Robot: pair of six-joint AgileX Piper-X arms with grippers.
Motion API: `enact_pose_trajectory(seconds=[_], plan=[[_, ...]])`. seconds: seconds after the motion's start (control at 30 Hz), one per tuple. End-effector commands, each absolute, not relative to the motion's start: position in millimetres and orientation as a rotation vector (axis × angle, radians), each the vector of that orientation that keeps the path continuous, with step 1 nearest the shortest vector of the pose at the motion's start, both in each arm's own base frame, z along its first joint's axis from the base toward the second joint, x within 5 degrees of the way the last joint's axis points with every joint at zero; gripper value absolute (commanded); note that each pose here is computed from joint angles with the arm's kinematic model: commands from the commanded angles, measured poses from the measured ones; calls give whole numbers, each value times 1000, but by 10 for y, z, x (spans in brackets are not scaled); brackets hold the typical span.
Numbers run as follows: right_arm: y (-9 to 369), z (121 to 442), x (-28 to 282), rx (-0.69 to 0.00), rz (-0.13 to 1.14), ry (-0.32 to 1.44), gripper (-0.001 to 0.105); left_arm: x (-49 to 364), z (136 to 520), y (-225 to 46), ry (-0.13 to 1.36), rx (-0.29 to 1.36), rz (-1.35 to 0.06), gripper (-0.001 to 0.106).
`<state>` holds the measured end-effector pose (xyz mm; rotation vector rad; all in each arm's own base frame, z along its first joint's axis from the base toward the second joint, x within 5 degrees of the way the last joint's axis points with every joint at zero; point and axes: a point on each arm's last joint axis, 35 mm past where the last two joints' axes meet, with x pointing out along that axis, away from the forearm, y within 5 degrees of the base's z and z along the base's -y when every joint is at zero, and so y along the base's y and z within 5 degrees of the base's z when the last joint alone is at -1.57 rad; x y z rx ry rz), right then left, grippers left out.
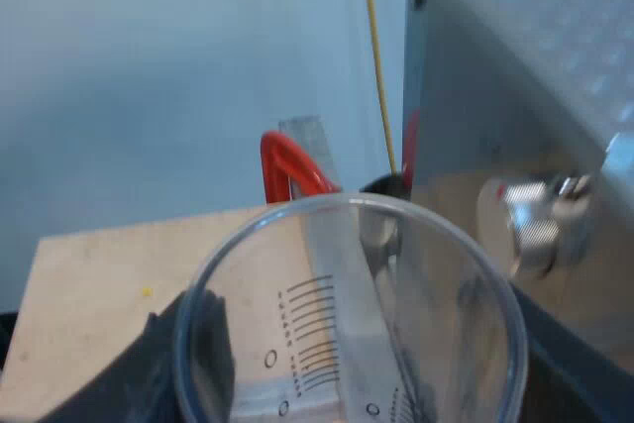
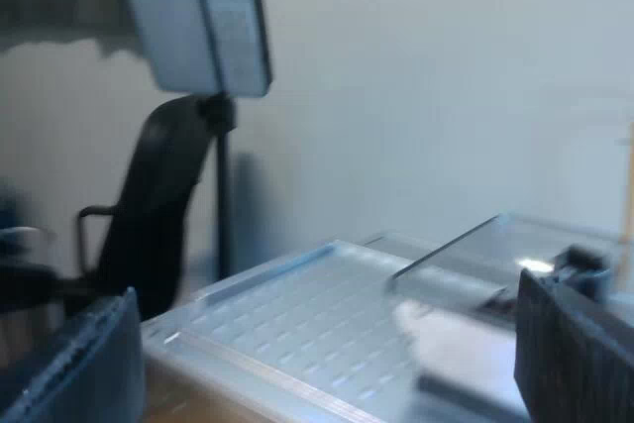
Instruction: Pour the beans into the coffee machine
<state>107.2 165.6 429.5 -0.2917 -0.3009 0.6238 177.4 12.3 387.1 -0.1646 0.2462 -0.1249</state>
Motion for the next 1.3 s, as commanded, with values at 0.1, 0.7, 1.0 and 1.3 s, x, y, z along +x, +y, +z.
enact_pose_trajectory(seconds=[0.1, 0.7, 1.0, 1.3], plan=[[1585, 4416, 1073, -315, 506, -309, 78, 1642, 4302, 72, 158, -153, -156, 0], [1401, 4415, 1303, -259, 356, -264, 78, 2172, 5266, -597, 78, -57, -489, 0], [1396, 4415, 1306, -259, 348, -262, 78, 2841, 5404, -1132, 116, -13, -565, 0], [1396, 4415, 1306, -259, 348, -262, 78, 3389, 5331, -1340, 162, 29, -524, 0]])
